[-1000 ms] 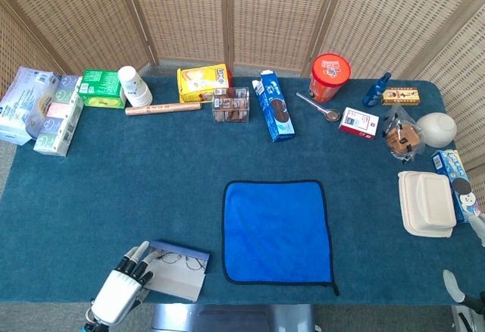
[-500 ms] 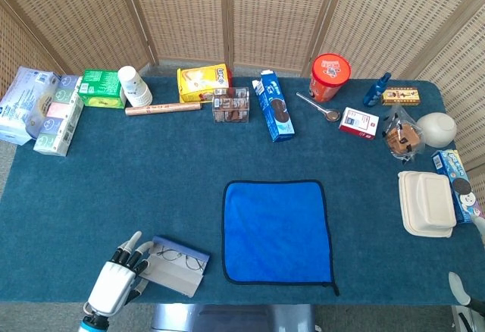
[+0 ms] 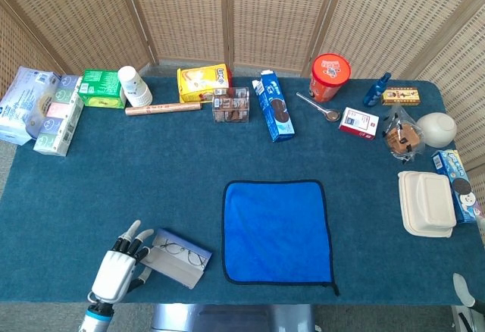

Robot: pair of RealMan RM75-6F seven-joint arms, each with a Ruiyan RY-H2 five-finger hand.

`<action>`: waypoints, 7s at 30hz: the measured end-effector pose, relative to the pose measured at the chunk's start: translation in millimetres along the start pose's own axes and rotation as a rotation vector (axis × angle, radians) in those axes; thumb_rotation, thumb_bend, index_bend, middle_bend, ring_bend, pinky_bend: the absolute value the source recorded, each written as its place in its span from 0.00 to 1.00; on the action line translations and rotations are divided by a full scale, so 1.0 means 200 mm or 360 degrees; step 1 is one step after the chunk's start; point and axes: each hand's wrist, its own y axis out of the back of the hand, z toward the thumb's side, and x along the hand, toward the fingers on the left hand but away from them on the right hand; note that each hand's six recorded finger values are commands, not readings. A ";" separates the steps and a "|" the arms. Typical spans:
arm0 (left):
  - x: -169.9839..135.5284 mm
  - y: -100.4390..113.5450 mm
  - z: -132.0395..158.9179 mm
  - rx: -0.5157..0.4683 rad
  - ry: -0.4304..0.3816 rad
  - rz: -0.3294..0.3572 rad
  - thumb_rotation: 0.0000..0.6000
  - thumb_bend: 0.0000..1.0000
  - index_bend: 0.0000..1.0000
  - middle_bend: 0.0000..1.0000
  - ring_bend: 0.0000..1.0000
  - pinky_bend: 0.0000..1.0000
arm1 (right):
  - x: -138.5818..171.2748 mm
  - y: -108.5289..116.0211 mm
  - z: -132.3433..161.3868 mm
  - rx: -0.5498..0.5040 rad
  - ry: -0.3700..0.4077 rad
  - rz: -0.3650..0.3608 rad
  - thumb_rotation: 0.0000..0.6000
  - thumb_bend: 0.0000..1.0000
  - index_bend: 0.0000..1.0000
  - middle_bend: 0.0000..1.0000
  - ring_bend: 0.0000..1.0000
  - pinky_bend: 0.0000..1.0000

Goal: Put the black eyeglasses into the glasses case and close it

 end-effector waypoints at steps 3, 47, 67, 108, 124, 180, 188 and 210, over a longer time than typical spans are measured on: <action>0.03 0.00 0.01 -0.0038 0.0020 0.0008 1.00 0.37 0.58 0.22 0.06 0.21 | 0.00 0.00 0.00 0.0001 -0.0001 0.0002 0.41 0.38 0.06 0.12 0.00 0.16; 0.40 -0.06 0.01 0.0238 0.0202 -0.0018 0.99 0.34 0.06 0.00 0.00 0.08 | 0.03 0.05 0.00 -0.0007 -0.0022 -0.0039 0.31 0.38 0.06 0.12 0.00 0.17; 0.42 0.12 0.03 0.0153 0.0133 0.0040 0.60 0.32 0.06 0.00 0.00 0.10 | 0.02 0.04 0.00 0.0009 -0.0043 -0.0040 0.30 0.38 0.06 0.12 0.01 0.17; 0.42 0.14 0.05 0.0613 -0.0124 -0.0474 0.51 0.28 0.07 0.00 0.00 0.03 | -0.02 -0.01 -0.01 0.0233 -0.0193 0.0067 0.30 0.38 0.07 0.12 0.01 0.16; 0.43 0.11 0.08 0.0645 -0.0151 -0.0464 0.51 0.26 0.06 0.00 0.00 0.02 | -0.01 -0.07 -0.03 0.0716 -0.0177 0.0335 0.29 0.38 0.06 0.12 0.01 0.15; 0.75 0.10 0.12 0.0771 -0.0175 -0.0324 0.52 0.25 0.43 0.00 0.00 0.03 | 0.00 -0.05 -0.04 0.0661 -0.0230 0.0294 0.30 0.38 0.07 0.12 0.01 0.15; 0.82 0.06 0.11 0.0783 -0.0163 -0.0380 0.52 0.25 0.07 0.00 0.00 0.02 | 0.00 -0.04 -0.04 0.0668 -0.0243 0.0285 0.30 0.38 0.07 0.12 0.01 0.15; 0.59 0.32 0.00 0.0299 -0.0006 -0.0265 0.52 0.25 0.00 0.00 0.00 0.02 | -0.15 -0.13 -0.09 0.0745 -0.0252 0.0344 0.29 0.39 0.07 0.12 0.00 0.14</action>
